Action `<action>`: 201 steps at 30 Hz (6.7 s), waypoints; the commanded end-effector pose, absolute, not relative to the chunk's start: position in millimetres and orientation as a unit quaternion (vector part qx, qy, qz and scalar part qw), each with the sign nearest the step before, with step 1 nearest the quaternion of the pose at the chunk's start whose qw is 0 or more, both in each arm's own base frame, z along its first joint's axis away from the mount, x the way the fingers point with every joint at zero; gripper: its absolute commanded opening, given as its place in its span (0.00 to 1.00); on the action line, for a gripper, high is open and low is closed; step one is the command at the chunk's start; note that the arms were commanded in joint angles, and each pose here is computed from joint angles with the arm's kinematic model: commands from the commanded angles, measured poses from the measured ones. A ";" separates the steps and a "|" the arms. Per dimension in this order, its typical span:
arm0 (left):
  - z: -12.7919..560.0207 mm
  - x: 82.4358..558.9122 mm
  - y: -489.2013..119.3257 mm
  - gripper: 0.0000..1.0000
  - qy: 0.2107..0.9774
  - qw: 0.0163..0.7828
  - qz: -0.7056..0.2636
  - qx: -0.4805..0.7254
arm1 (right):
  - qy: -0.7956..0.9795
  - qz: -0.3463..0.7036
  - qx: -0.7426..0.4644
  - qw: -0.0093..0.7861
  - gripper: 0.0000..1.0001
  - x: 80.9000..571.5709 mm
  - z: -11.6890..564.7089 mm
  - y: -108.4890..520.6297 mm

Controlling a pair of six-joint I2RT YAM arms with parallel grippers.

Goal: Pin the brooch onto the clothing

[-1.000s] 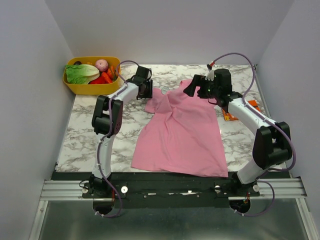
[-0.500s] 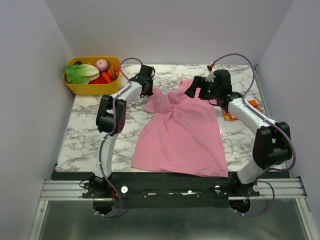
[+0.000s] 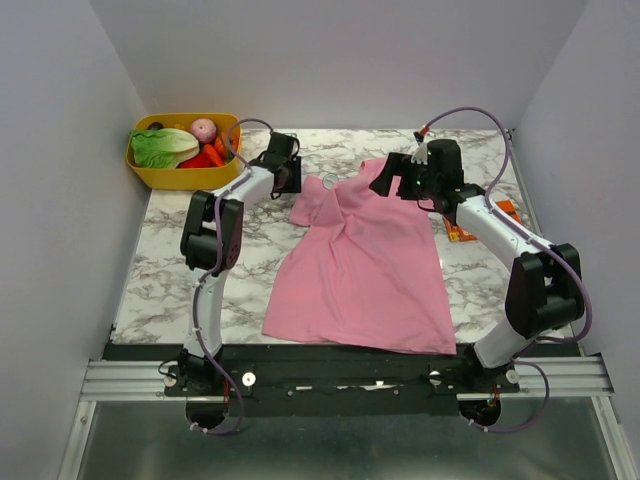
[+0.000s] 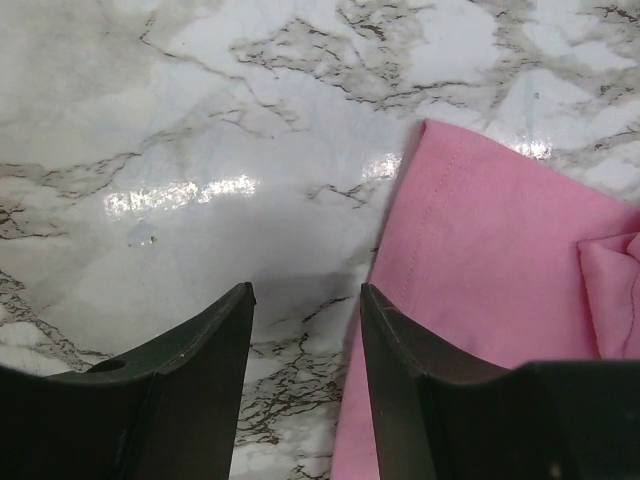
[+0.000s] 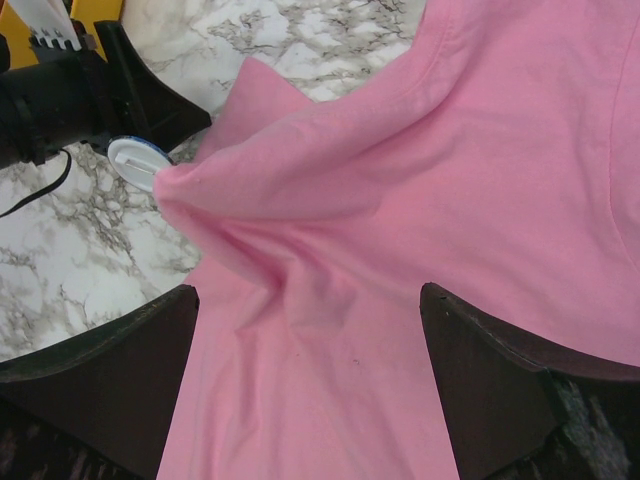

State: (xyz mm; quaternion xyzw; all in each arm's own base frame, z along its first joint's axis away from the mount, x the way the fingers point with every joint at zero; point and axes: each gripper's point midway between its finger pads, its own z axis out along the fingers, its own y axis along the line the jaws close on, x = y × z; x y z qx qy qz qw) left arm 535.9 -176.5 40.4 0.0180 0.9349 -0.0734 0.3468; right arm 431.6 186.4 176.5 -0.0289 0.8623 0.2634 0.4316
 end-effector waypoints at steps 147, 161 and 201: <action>156.4 361.3 -197.9 0.23 0.894 0.386 -0.224 0.020 | 0.903 0.238 -0.061 0.353 1.00 330.8 124.8 195.5; 66.3 290.9 -188.5 0.00 0.938 0.302 -0.168 0.038 | 0.939 0.155 -0.129 0.279 1.00 283.8 57.3 224.6; -10.4 207.8 -171.6 0.00 0.980 0.174 -0.087 0.036 | 0.938 0.070 -0.155 0.303 1.00 272.2 85.0 222.6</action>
